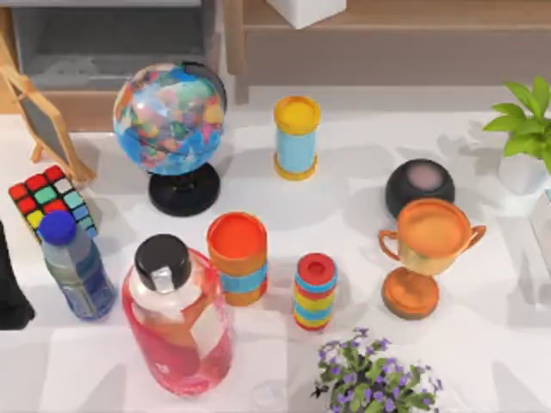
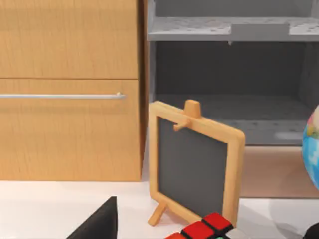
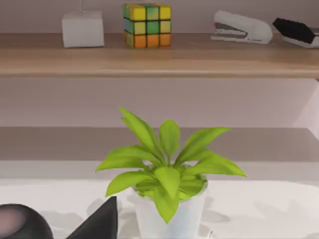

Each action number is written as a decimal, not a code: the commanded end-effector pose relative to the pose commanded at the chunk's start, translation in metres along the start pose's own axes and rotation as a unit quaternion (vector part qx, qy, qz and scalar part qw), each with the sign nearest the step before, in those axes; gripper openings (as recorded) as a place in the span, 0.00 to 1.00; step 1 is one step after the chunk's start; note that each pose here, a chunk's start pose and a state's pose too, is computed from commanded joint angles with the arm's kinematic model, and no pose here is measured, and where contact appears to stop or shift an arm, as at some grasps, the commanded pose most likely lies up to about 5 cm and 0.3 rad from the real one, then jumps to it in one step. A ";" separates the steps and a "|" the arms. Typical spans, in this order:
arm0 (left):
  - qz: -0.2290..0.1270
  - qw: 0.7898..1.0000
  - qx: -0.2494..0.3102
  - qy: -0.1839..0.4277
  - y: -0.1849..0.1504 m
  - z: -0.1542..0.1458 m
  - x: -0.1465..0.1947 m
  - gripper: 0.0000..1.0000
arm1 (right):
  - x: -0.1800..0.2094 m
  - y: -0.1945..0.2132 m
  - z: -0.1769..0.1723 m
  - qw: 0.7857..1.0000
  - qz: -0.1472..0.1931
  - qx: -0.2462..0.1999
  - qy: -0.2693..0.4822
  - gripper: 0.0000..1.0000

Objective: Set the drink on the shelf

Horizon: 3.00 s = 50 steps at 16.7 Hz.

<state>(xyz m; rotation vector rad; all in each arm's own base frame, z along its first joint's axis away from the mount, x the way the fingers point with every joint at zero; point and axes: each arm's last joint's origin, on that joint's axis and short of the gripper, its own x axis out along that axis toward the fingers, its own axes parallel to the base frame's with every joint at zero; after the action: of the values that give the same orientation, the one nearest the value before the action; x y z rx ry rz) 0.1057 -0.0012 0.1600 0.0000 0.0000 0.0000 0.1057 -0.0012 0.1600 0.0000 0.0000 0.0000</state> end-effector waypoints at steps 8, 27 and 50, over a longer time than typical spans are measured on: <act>0.000 1.000 0.000 0.000 0.000 0.000 0.000 1.00 | 0.012 -0.016 0.008 1.000 -0.022 -0.020 0.003 1.00; 0.000 1.000 0.000 0.000 0.000 0.000 0.000 1.00 | 0.047 -0.147 -0.056 0.995 -0.009 -0.005 0.099 1.00; 0.000 1.000 0.000 0.000 0.000 0.000 0.000 1.00 | 0.125 -0.148 -0.071 0.995 -0.009 -0.005 0.099 0.62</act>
<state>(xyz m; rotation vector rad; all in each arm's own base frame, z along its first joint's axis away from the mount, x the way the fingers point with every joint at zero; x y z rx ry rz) 0.1057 -0.0012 0.1600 0.0000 0.0000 0.0000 0.2310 -0.1495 0.0886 -0.0097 0.1991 -0.0172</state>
